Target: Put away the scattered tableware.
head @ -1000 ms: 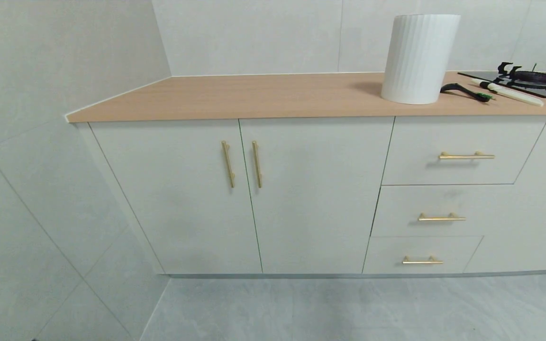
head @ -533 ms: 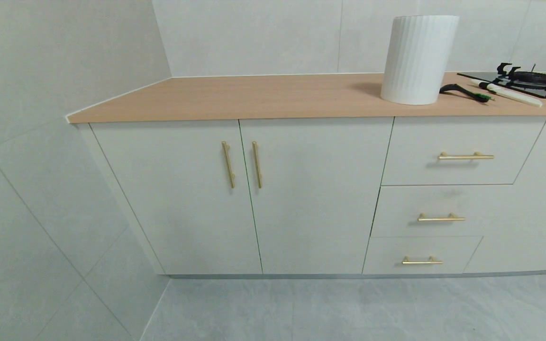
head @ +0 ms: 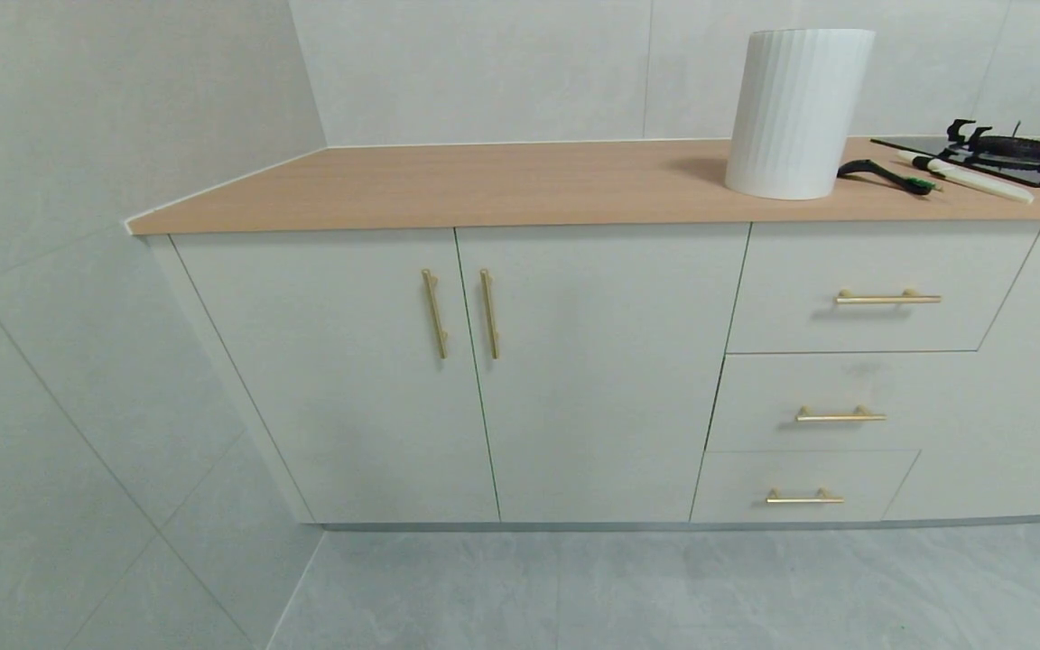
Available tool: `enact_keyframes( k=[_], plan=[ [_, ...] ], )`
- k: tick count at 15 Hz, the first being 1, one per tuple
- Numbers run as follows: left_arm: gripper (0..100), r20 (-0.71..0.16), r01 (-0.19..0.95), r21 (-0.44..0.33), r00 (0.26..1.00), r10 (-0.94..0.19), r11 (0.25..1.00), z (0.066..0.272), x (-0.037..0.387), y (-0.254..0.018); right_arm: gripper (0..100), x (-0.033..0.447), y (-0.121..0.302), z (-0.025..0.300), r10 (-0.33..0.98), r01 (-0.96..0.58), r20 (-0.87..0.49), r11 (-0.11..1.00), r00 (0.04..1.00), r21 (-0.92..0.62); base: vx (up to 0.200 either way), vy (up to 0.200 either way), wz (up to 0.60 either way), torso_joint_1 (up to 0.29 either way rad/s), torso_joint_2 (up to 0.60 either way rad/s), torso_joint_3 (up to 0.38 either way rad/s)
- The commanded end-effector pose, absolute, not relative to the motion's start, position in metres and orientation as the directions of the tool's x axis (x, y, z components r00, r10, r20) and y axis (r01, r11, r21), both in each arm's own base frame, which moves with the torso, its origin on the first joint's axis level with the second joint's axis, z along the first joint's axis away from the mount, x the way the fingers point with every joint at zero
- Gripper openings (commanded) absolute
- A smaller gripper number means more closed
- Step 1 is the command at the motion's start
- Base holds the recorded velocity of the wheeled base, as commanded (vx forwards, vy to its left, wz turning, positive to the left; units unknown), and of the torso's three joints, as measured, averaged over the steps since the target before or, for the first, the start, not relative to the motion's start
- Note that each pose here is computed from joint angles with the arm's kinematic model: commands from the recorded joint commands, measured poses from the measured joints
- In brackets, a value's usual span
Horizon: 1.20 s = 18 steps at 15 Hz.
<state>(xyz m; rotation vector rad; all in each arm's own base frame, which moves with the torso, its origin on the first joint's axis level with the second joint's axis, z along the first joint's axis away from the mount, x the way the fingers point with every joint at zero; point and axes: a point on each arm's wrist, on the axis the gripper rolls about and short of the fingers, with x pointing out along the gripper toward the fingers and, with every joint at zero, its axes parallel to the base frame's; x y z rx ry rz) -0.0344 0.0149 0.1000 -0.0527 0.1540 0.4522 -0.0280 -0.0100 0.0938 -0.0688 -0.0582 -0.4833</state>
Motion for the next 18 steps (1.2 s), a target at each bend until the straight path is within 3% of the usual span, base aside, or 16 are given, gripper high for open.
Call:
enact_keyframes(
  k=[1, 4, 5, 7, 9, 11, 14, 18],
  plan=[
    [100, -0.097, -0.506, -0.051, 0.861, 0.500, 0.861, 0.087, -0.035, 0.011, 100, -0.025, -0.010, 0.082, -0.455, 0.458, 0.059, 0.887, 0.889, -0.059, 0.000, 0.000, 0.00, 0.000, 0.00, 0.000],
    [100, -0.040, -0.516, -0.087, 0.857, 0.514, 0.852, 0.083, -0.031, 0.011, 100, -0.025, -0.008, 0.082, -0.381, 0.385, 0.060, 0.921, 0.923, -0.064, 0.000, 0.000, 0.00, 0.000, 0.00, 0.000],
    [100, -0.014, -0.477, -0.069, 0.879, 0.477, 0.876, 0.082, -0.029, 0.011, 100, -0.024, -0.007, 0.082, -0.298, 0.302, 0.061, 0.951, 0.953, -0.070, 0.000, 0.000, 0.00, 0.000, 0.00, 0.000],
    [100, 0.026, -0.336, -0.021, 0.941, 0.337, 0.941, 0.081, -0.025, 0.007, 100, -0.024, -0.005, 0.082, -0.233, 0.237, 0.064, 0.968, 0.970, -0.076, 0.000, 0.000, 0.00, 0.000, 0.00, 0.000],
    [100, 0.034, -0.214, -0.024, 0.976, 0.215, 0.977, 0.079, -0.023, 0.005, 100, -0.023, -0.005, 0.082, -0.215, 0.219, 0.063, 0.973, 0.975, -0.076, 0.000, 0.000, 0.00, 0.000, 0.00, 0.000],
    [100, -0.003, -0.049, 0.008, 0.999, 0.049, 0.999, 0.075, -0.023, 0.001, 100, -0.023, -0.002, 0.081, -0.069, 0.072, 0.049, 0.995, 0.996, -0.064, 0.000, 0.000, 0.00, 0.000, 0.00, 0.000],
    [100, -0.006, -0.024, 0.081, 1.000, 0.025, 0.996, 0.075, -0.022, 0.001, 100, -0.023, -0.001, 0.080, -0.038, 0.040, 0.046, 0.998, 0.998, -0.046, 0.000, 0.000, 0.00, 0.000, 0.00, 0.000],
    [100, -0.002, -0.029, -0.017, 1.000, 0.029, 0.999, 0.076, -0.023, 0.001, 100, -0.021, 0.001, 0.080, 0.037, -0.036, 0.009, 0.996, 0.999, -0.088, 0.000, 0.000, 0.00, 0.000, 0.00, 0.000]
  ],
)
